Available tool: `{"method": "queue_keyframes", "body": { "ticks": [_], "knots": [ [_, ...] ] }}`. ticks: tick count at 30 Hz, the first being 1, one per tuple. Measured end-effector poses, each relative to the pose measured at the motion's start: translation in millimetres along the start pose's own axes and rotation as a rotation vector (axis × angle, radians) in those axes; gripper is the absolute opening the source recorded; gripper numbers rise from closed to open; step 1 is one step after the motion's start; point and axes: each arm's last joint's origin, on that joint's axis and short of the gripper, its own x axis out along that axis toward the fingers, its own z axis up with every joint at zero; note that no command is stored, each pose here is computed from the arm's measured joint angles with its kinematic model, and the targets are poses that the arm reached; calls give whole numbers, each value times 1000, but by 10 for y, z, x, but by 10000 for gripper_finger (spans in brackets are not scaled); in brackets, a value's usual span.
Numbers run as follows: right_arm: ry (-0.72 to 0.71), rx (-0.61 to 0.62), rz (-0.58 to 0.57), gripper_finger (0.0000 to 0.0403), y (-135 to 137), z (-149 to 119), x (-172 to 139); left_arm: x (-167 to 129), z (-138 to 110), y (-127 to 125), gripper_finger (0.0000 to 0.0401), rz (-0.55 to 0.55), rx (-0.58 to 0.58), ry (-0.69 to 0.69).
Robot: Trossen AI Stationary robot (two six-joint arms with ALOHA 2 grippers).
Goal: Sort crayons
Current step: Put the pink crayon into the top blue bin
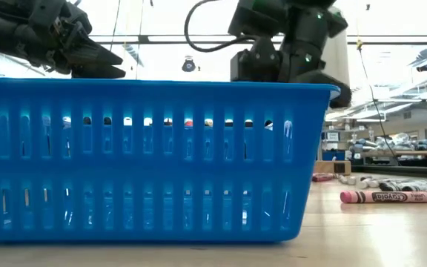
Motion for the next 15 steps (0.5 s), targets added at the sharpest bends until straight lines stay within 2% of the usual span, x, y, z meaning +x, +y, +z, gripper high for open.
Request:
{"method": "queue_keyframes", "body": {
  "ticks": [15],
  "knots": [
    [16, -22, -88, 50, -79, 209, -265, 0, -2, 1, 183, 1, 0, 3]
  ]
}}
